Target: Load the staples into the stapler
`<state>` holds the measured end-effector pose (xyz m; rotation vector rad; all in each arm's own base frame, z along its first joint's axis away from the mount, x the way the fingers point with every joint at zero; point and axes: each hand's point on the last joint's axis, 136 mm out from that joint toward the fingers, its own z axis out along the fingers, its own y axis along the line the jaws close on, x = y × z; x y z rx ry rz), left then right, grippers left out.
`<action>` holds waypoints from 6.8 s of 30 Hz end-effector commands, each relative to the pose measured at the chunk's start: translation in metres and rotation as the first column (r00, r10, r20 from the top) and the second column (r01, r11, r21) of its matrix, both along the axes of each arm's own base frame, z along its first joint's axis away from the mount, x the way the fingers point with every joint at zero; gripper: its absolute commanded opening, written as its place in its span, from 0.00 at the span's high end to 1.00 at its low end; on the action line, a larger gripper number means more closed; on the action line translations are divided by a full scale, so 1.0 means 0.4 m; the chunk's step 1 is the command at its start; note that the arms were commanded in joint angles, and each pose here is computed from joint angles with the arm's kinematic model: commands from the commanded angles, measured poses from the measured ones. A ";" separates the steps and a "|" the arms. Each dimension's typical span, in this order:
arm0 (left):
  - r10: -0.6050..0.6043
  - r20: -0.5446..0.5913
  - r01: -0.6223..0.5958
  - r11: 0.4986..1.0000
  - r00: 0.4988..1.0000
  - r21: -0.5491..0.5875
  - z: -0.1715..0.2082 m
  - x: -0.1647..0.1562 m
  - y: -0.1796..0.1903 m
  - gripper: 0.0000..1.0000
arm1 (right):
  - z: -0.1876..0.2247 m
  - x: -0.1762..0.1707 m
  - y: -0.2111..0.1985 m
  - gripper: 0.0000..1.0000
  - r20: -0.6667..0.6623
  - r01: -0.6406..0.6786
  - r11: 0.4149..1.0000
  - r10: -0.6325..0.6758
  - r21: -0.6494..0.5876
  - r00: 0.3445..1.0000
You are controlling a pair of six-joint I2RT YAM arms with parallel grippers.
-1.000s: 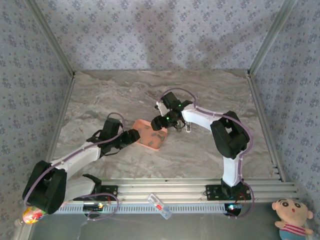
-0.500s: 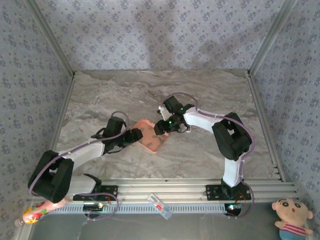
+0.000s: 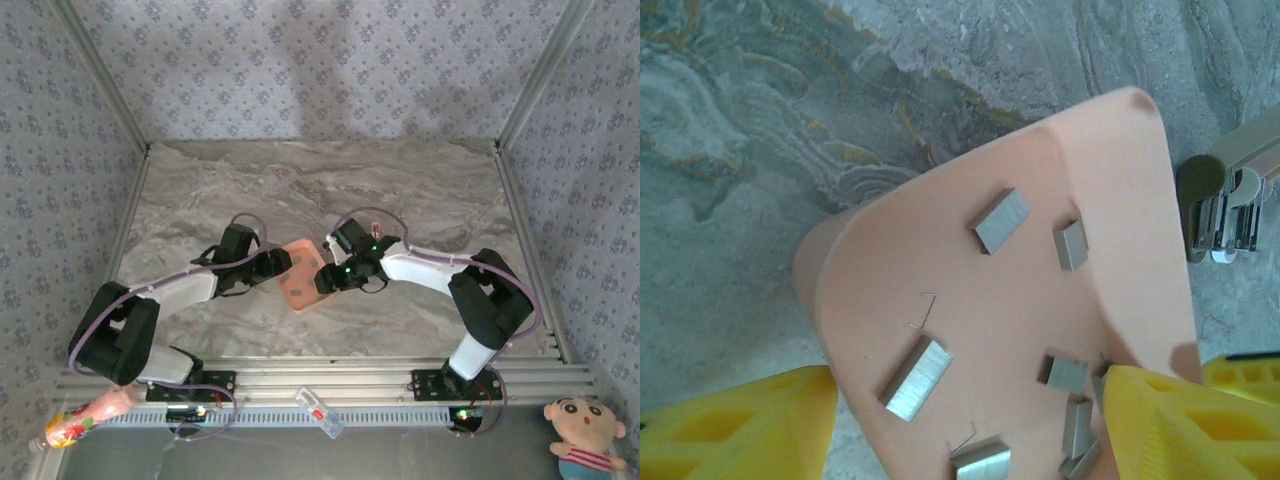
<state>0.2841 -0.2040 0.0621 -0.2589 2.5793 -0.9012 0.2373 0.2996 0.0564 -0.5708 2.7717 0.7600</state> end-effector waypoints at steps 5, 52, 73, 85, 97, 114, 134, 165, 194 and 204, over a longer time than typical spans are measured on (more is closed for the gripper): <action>-0.026 0.073 0.026 1.000 0.997 0.008 0.060 0.030 -0.012 0.26 | 0.077 0.015 -0.003 0.43 0.111 0.020 0.999 -0.015 -0.041 0.994; 0.382 0.206 -0.411 0.904 0.901 0.119 0.052 -0.065 0.317 0.11 | 0.009 0.035 0.137 0.50 -0.133 -0.446 0.766 0.437 -0.464 0.890; 0.400 0.205 -0.428 0.897 0.893 0.113 0.048 -0.059 0.325 0.11 | -0.083 0.063 0.125 0.60 -0.154 -0.371 0.757 0.344 -0.538 0.926; 0.401 0.205 -0.428 0.896 0.893 0.115 0.045 -0.058 0.325 0.11 | -0.087 0.087 0.128 0.63 -0.125 -0.331 0.773 0.315 -0.541 0.941; 0.396 0.207 -0.424 0.898 0.895 0.119 0.043 -0.058 0.326 0.11 | -0.140 0.107 0.116 0.77 -0.120 -0.283 0.783 0.261 -0.553 0.958; 0.343 0.263 -0.366 0.930 0.902 0.041 0.084 -0.040 0.289 0.11 | -0.059 0.131 0.144 0.81 0.074 -0.060 0.911 0.098 -0.407 0.992; 0.122 0.287 -0.141 0.989 0.950 0.046 0.123 0.023 0.123 0.07 | 0.119 0.152 0.031 0.82 0.312 0.201 0.977 -0.171 -0.068 0.935; 0.036 0.237 -0.072 0.986 0.971 0.147 0.058 0.063 0.002 0.02 | 0.016 0.202 -0.205 0.82 0.282 0.427 0.902 -0.394 -0.066 0.875; 0.110 0.300 -0.165 0.972 0.947 0.164 0.078 0.080 0.046 0.02 | 0.018 0.318 -0.209 0.82 0.350 0.390 0.917 -0.339 -0.083 0.873; 0.108 0.301 -0.164 0.972 0.948 0.167 0.078 0.082 0.045 0.02 | -0.002 0.312 -0.206 0.82 0.331 0.379 0.921 -0.331 -0.092 0.884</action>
